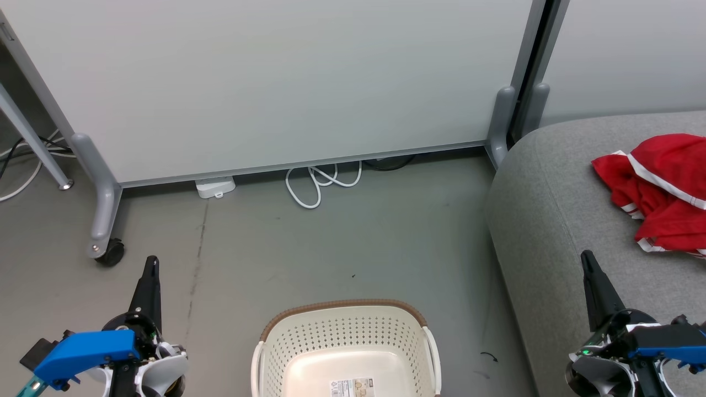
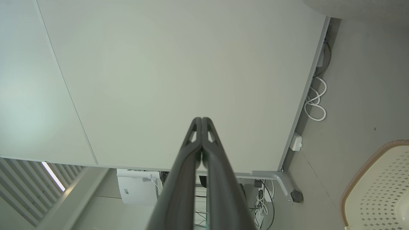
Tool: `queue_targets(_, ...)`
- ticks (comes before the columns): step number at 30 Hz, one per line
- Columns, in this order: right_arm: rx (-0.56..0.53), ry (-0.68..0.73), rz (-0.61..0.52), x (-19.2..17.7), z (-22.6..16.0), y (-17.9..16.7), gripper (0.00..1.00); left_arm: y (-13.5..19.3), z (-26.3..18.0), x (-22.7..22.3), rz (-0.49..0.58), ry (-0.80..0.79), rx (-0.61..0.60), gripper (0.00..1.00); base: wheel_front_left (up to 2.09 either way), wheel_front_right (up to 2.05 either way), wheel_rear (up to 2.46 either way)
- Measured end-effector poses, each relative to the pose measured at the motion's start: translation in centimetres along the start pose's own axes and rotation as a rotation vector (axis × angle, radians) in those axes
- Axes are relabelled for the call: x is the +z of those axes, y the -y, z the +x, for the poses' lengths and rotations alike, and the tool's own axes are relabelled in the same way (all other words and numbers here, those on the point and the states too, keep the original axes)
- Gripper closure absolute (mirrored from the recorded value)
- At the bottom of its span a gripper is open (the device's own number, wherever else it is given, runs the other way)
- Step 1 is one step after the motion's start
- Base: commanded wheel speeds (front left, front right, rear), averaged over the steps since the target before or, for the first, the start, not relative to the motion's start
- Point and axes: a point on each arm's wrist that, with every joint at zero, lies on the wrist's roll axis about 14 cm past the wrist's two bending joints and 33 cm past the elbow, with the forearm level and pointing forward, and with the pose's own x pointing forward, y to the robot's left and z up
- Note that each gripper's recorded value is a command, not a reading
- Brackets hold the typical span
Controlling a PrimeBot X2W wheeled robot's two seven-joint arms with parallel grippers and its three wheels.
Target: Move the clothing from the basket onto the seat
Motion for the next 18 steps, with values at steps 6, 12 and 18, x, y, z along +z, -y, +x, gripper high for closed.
queue_targets(6,0.000,0.000,0.000,0.00,0.01,0.00,1.00,0.00,0.00,0.00,0.000,0.000,0.000,1.00,0.00,0.00,0.00)
queue_targets(12,0.000,0.000,0.000,0.00,0.01,-0.01,1.00,0.00,0.00,0.00,0.000,0.000,0.000,1.00,0.00,0.00,0.00)
queue_targets(18,0.000,0.000,0.000,0.00,0.01,-0.01,1.00,0.00,0.00,0.00,0.000,0.000,0.000,1.00,0.00,0.00,0.00)
